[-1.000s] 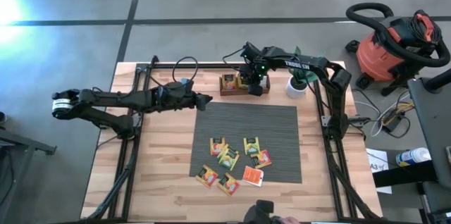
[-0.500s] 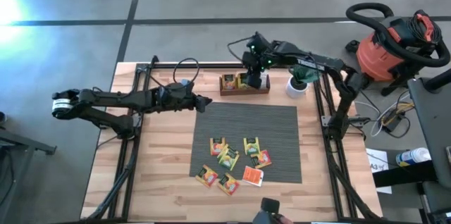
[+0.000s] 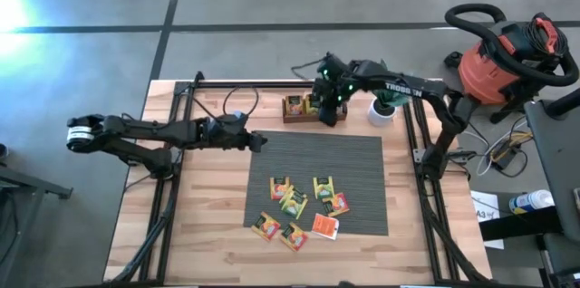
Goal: Pick & Place Tea
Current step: Put the yellow tea bag into the middle section of the wooden organizer
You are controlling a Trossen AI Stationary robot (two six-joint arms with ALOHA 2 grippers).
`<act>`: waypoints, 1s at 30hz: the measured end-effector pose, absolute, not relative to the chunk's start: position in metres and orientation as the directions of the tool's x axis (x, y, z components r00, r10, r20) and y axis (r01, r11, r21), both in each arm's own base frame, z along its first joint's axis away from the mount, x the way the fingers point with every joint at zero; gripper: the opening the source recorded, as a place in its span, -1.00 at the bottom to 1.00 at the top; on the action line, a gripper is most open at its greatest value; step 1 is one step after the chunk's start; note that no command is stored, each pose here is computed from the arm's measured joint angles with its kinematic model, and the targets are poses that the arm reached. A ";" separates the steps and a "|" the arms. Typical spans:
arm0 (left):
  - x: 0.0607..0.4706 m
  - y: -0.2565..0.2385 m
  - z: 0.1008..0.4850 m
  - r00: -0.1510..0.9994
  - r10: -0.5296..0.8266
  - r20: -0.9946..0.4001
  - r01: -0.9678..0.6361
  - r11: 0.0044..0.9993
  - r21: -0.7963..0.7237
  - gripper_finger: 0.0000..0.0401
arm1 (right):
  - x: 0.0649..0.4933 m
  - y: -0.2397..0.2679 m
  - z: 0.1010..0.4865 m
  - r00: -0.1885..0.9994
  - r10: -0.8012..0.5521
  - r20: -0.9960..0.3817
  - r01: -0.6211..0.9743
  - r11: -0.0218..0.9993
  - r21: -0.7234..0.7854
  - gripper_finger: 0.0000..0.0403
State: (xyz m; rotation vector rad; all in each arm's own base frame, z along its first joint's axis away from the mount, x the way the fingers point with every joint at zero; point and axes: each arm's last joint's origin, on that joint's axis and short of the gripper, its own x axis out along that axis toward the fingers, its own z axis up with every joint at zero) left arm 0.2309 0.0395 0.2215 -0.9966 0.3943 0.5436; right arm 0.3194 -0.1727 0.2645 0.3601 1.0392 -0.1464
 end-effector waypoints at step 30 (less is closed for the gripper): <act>0.277 -0.055 0.193 0.903 -0.069 -0.424 -0.329 0.523 -0.786 -0.31 | 0.347 -0.003 0.184 0.432 0.275 -0.859 0.267 0.871 0.413 -0.65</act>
